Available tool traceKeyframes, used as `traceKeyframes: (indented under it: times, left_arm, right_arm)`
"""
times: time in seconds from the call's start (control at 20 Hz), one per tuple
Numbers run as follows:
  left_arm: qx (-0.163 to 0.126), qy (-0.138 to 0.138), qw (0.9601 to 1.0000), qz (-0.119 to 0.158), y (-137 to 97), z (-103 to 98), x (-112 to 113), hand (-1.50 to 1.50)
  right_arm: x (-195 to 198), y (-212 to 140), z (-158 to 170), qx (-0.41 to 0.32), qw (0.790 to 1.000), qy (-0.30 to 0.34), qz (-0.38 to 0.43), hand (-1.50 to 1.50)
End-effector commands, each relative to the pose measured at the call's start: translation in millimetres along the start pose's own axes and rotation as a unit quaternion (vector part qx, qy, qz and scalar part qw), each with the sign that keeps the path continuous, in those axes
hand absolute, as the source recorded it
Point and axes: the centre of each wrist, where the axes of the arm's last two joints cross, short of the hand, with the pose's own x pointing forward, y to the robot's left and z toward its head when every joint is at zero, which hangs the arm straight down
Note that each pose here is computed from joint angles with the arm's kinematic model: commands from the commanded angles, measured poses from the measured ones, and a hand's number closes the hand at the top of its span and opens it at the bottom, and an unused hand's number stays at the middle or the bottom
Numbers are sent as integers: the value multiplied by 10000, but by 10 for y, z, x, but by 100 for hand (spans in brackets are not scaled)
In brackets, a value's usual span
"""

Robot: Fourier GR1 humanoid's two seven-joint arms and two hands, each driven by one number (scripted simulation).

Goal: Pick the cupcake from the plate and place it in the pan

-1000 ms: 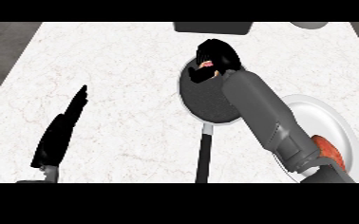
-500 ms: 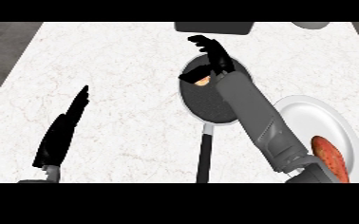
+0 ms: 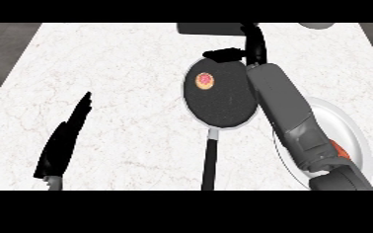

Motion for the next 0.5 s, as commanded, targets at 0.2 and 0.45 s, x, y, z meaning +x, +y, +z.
traceKeyframes:
  times: [0.2, 0.45]
  left_arm:
    - [126, 132, 9998, -31, 93, 45, -79, 0]
    - [116, 131, 9998, -13, 131, 18, -57, 0]
  right_arm:
    - [-440, -1011, -107, -835, 9954, -89, -457, -150]
    - [-671, -1635, -39, -890, 9950, -389, -233, -150]
